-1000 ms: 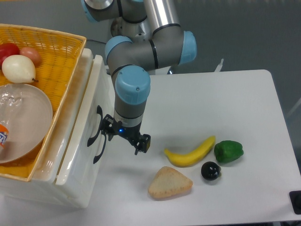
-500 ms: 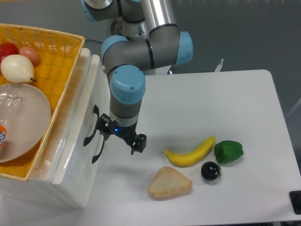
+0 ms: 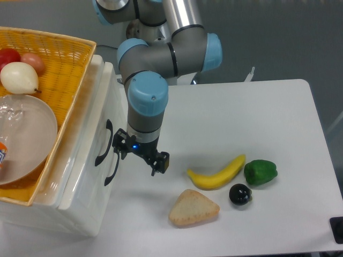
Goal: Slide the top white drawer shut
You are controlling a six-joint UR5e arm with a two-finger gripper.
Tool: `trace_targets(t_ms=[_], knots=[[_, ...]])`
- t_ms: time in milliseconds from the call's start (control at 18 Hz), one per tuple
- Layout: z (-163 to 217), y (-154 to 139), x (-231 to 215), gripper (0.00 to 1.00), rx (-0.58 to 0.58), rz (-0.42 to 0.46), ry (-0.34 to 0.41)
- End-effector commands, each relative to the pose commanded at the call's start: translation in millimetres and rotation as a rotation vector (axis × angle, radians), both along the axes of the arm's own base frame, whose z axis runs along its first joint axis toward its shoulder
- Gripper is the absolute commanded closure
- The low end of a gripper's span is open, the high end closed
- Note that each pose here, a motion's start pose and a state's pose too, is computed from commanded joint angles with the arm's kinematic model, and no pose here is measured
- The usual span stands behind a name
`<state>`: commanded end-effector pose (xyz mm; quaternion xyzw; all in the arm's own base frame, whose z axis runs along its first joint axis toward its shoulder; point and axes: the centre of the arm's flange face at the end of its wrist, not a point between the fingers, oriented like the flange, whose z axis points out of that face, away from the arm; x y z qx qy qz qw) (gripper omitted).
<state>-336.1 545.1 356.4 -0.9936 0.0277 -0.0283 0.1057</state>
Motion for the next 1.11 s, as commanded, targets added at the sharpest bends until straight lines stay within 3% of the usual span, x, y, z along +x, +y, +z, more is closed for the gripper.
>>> trace_targets(t_ms=[333,556,778,889,1111], knots=[[14,-43,-51,0.0,0.017,-0.154,0.078],[12,-87,-91,0.0,-0.084,-0.257,0.161],[16,-140,-130,0.0,-0.118,-0.396,0.167],[25,-153,-137,0.0,-0.12,-0.464,0.186],[33,-168,-149,0.0,-0.122,-0.462,0.195]])
